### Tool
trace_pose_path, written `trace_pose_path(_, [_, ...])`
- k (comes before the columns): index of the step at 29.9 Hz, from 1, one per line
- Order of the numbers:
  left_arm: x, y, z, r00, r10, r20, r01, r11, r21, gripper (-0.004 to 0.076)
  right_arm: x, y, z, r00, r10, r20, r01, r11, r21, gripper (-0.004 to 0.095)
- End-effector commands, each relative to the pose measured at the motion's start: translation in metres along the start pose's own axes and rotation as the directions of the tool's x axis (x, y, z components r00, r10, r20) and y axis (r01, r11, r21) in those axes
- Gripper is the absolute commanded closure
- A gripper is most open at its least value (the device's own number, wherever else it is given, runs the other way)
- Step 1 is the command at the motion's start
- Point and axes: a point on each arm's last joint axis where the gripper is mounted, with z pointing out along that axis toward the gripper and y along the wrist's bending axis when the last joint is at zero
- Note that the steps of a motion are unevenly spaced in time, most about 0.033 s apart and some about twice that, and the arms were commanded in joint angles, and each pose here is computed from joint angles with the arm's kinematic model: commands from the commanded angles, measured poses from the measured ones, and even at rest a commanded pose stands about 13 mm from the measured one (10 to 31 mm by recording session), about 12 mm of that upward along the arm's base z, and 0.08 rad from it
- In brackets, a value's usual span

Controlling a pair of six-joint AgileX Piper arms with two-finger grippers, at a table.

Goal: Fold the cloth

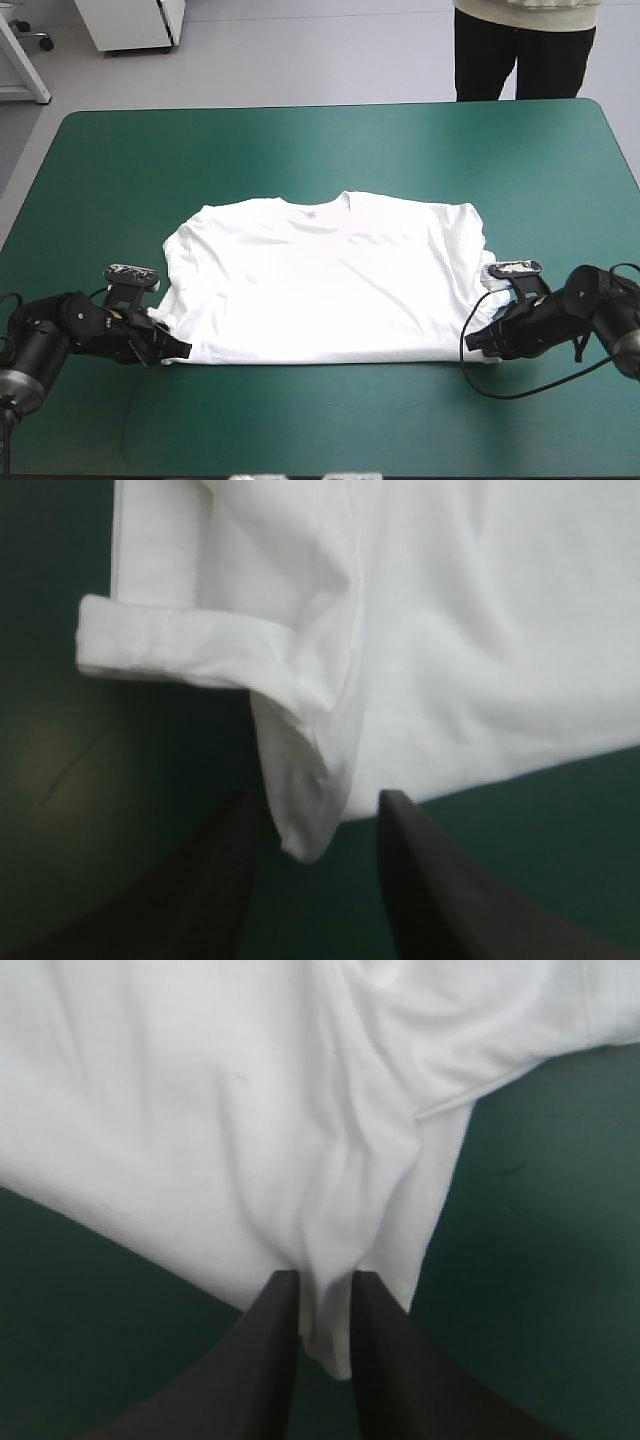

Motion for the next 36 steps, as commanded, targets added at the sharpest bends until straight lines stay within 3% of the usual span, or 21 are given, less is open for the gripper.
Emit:
trace_pose_path(1, [-0.007, -0.003, -0.010, 0.998, -0.031, 0.058, 0.030, 0.999, 0.020, 0.0281, -0.004, 0.006, -0.019, 0.995, -0.005, 0.097, 0.004, 1.000, 0.009, 0.0603])
trace_pose_path(5, [-0.024, -0.004, -0.025, 0.989, -0.039, 0.145, 0.036, 0.999, 0.023, 0.0283, -0.006, 0.014, -0.047, 0.978, -0.018, 0.207, 0.011, 0.999, 0.036, 0.0587])
trace_pose_path(9, [-0.052, -0.002, -0.055, 0.946, -0.090, 0.312, 0.095, 0.996, 0.001, 0.0283, -0.016, 0.027, -0.093, 0.921, -0.063, 0.385, 0.038, 0.997, 0.074, 0.0588])
trace_pose_path(14, [-0.082, 0.002, -0.086, 0.906, -0.087, 0.414, 0.113, 0.993, -0.038, 0.0283, -0.028, 0.039, -0.133, 0.876, -0.097, 0.472, 0.066, 0.994, 0.082, 0.0588])
trace_pose_path(19, [-0.103, 0.025, -0.080, 0.912, -0.133, 0.387, 0.196, 0.972, -0.128, 0.0283, -0.032, 0.044, -0.148, 0.854, -0.116, 0.506, 0.079, 0.992, 0.094, 0.0588])
trace_pose_path(29, [-0.133, 0.068, 0.002, 0.930, -0.292, 0.222, 0.305, 0.952, -0.026, 0.0283, -0.032, 0.043, -0.148, 0.852, -0.123, 0.508, 0.084, 0.992, 0.099, 0.0588])
trace_pose_path(36, [-0.143, 0.080, 0.045, 0.912, -0.354, 0.209, 0.360, 0.933, 0.012, 0.0283, -0.032, 0.044, -0.148, 0.855, -0.123, 0.504, 0.085, 0.992, 0.097, 0.0588])
